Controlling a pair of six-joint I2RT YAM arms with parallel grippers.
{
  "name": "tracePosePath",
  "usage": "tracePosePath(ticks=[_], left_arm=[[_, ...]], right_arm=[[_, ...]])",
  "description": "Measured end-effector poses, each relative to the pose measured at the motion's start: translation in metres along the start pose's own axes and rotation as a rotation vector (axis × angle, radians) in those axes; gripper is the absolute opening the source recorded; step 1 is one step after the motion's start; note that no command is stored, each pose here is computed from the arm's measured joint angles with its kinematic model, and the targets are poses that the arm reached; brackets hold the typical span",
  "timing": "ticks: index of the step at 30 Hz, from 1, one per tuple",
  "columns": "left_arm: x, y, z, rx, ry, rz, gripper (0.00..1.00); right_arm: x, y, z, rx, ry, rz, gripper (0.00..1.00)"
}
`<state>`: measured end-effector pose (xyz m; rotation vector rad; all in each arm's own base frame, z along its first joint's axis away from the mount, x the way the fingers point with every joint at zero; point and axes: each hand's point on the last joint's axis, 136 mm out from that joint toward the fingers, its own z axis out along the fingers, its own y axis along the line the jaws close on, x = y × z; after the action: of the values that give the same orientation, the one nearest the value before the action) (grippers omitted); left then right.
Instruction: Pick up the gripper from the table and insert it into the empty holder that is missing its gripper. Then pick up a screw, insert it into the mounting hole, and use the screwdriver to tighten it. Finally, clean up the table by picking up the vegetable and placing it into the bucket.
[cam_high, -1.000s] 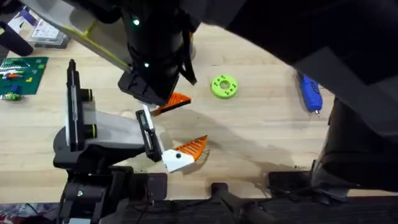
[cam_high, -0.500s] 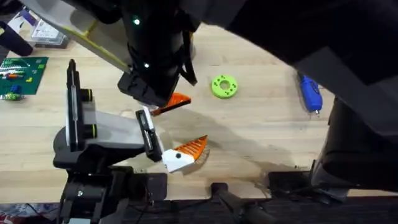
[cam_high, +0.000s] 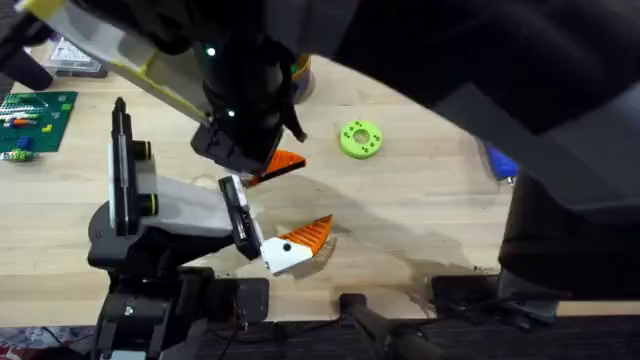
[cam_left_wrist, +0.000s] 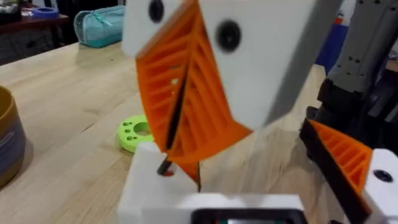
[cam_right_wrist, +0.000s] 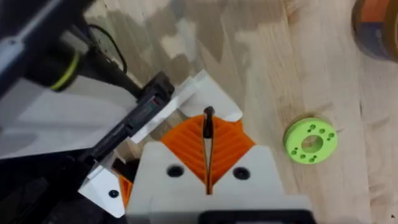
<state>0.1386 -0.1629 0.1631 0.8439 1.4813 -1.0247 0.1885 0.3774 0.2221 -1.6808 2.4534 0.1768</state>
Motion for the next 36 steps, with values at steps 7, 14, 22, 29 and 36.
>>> tracePosePath(ticks=[7,14,22,29,36], left_arm=[[-0.001,0.001,0.0,-0.008,-0.004,0.004,0.989],[-0.001,0.002,0.0,-0.01,-0.004,0.005,0.989],[-0.001,0.003,0.0,-0.016,-0.004,-0.001,0.989],[-0.001,0.002,0.0,-0.011,-0.003,-0.002,0.989],[-0.001,0.002,0.0,-0.01,-0.003,-0.002,0.989]], right_arm=[[0.003,0.0,0.002,-0.001,0.015,0.001,0.015],[0.002,0.0,0.001,-0.001,0.011,0.001,0.015],[-0.007,-0.001,0.002,0.003,-0.023,0.0,0.015],[-0.014,-0.001,0.001,0.005,-0.051,-0.001,0.015],[-0.013,-0.001,0.001,0.005,-0.05,-0.001,0.015]])
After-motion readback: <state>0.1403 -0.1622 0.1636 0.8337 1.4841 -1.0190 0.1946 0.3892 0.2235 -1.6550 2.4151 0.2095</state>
